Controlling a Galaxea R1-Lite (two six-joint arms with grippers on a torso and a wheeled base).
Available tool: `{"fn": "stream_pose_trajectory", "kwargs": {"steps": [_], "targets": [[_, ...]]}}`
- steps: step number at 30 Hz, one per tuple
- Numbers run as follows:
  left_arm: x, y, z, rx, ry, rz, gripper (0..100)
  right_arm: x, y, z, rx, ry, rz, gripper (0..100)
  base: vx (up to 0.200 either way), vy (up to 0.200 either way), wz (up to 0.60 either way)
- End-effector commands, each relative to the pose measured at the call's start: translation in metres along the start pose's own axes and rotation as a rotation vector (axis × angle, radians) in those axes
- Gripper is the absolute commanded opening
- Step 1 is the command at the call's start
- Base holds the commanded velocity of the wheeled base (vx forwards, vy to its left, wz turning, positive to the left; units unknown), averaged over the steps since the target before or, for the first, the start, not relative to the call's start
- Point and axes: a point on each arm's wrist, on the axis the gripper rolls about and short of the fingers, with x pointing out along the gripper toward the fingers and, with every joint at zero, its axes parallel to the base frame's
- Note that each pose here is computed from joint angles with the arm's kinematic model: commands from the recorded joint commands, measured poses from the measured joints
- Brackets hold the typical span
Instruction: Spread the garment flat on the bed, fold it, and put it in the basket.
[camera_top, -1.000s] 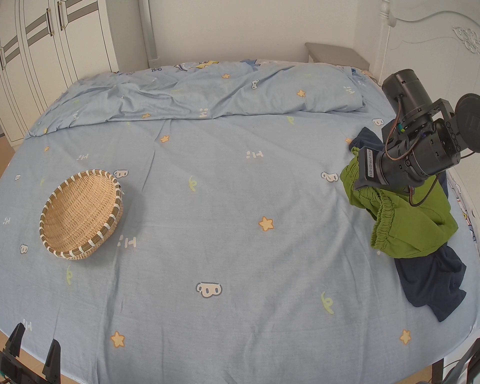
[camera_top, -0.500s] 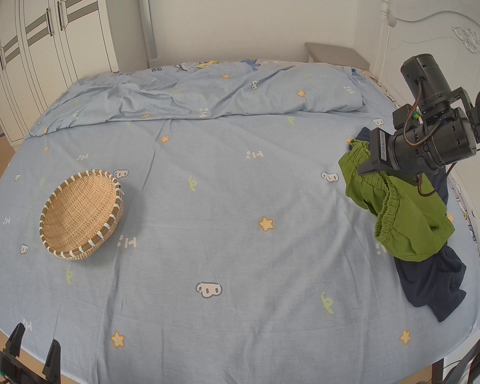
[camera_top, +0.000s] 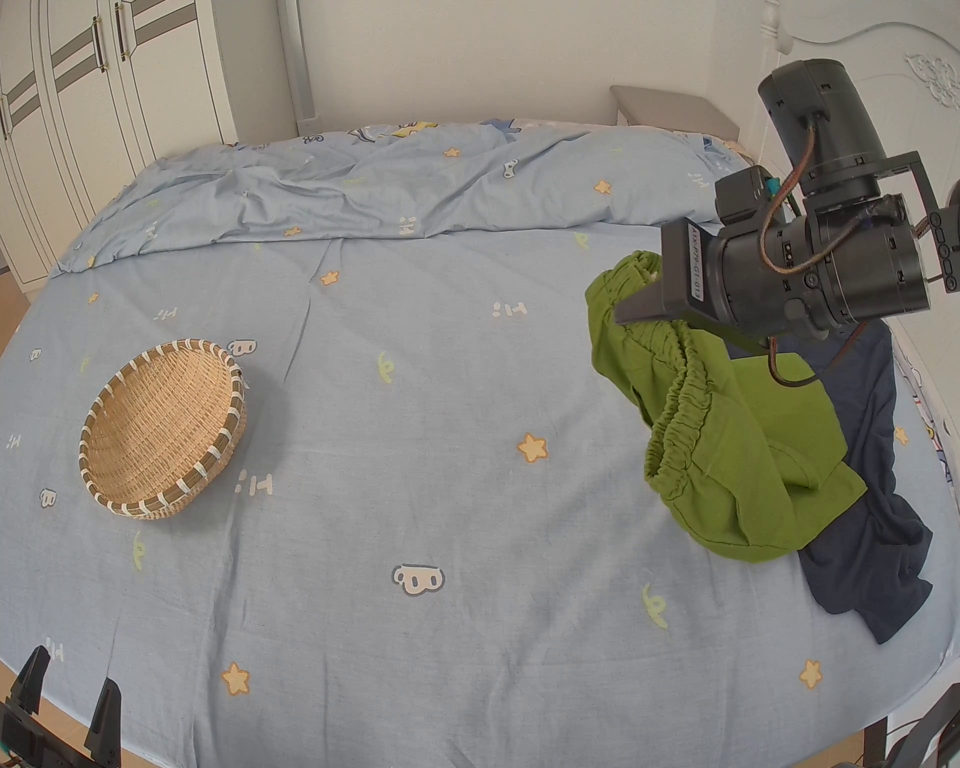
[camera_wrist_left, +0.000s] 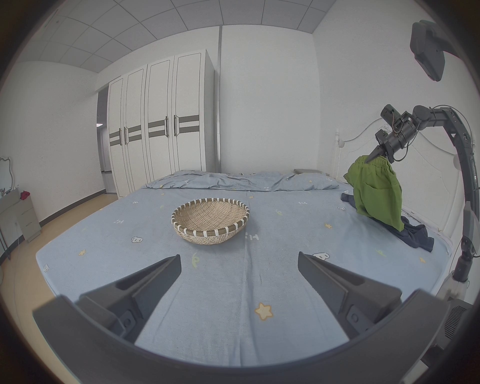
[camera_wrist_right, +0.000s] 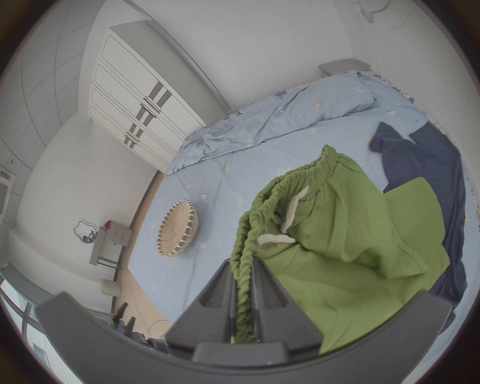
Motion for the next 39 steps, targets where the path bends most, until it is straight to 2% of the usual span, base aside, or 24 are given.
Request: {"fn": "stream_pose_trajectory", "kwargs": {"steps": [1,4,13,24,25,32,39], "targets": [[0.000,0.000,-0.005,0.000,0.001,0.001,100,0.011,0.016,-0.003,0.028,0.012,0.050,0,0.000,0.000,0.00],[0.000,0.000,-0.005,0.000,0.001,0.001,100,0.027,0.028,-0.004,0.065,0.014,0.087,0,0.000,0.000,0.00],[0.000,0.000,-0.005,0.000,0.001,0.001,100,0.096,0.063,-0.016,0.040,0.063,0.126,0,0.000,0.000,0.00],[0.000,0.000,-0.005,0.000,0.001,0.001,100,0.142,0.062,-0.042,0.052,0.154,0.080,0,0.000,0.000,0.00],[0.000,0.000,-0.005,0.000,0.001,0.001,100,0.144,0.062,-0.043,0.050,0.159,0.077,100,0.000,0.000,0.00],[0.000,0.000,-0.005,0.000,0.001,0.001,100,0.157,0.059,-0.052,0.040,0.196,0.055,100,0.000,0.000,0.00],[0.000,0.000,-0.005,0.000,0.001,0.001,100,0.151,0.054,-0.048,0.054,0.205,0.039,100,0.000,0.000,0.00]]}}
